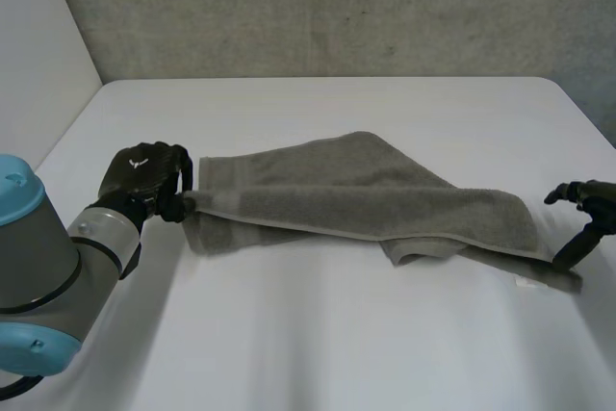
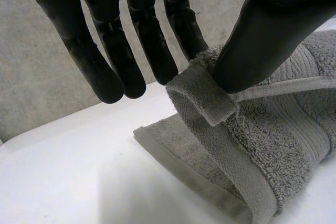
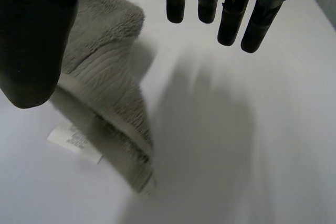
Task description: Fold the towel.
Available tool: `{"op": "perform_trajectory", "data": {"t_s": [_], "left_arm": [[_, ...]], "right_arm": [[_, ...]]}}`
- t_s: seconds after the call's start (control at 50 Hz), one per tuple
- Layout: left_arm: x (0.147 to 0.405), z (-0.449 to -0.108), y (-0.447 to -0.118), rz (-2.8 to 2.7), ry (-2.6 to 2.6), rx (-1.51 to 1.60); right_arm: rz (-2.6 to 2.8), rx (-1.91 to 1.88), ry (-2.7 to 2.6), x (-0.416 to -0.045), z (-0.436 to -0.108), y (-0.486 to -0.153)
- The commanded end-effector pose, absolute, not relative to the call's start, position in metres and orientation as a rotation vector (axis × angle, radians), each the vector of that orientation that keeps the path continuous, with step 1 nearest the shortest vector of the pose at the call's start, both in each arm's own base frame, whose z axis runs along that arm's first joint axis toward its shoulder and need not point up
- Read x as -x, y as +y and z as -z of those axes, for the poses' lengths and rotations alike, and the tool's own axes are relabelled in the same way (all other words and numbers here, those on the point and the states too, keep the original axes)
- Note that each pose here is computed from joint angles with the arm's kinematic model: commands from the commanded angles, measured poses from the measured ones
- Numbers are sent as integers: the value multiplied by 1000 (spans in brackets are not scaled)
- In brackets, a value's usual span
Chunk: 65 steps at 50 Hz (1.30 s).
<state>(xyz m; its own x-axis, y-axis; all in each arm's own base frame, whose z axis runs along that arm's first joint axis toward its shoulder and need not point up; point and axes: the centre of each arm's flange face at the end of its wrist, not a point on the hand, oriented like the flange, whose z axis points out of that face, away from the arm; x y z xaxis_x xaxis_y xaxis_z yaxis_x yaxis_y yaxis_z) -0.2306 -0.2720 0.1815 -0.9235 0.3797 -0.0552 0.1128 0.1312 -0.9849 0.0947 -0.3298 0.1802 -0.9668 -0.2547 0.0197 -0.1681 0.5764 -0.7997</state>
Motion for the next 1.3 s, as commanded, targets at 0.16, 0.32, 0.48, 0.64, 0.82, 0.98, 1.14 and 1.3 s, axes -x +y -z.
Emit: {"op": "perform_trajectory", "data": {"t_s": [0.16,0.32,0.48,0.64,0.82,0.98,1.14,1.3], "left_arm": [[233,-181,-270,-1874,-2191,497],[233,-180,-269,-1869,-2193,498],[233,-180,-269,-1867,-2193,503],[235,-203,-267,-1938,-2120,505],[231,-251,-259,-2075,-1981,484],[232,-240,-256,-1977,-2047,525],[244,-205,-290,-1877,-2148,549],[263,-250,-347,-2059,-1975,518]], "right_arm": [[1403,407,2673,-100,-161,-319],[1430,407,2674,-101,-144,-328],[1554,339,2634,-95,-149,-342],[1951,350,2321,-110,-254,-339],[2118,696,2092,-154,-346,-301],[1710,1315,2413,-182,-288,-304],[1718,1543,2511,-206,-244,-341],[2534,1402,2089,-246,-312,-385]]}}
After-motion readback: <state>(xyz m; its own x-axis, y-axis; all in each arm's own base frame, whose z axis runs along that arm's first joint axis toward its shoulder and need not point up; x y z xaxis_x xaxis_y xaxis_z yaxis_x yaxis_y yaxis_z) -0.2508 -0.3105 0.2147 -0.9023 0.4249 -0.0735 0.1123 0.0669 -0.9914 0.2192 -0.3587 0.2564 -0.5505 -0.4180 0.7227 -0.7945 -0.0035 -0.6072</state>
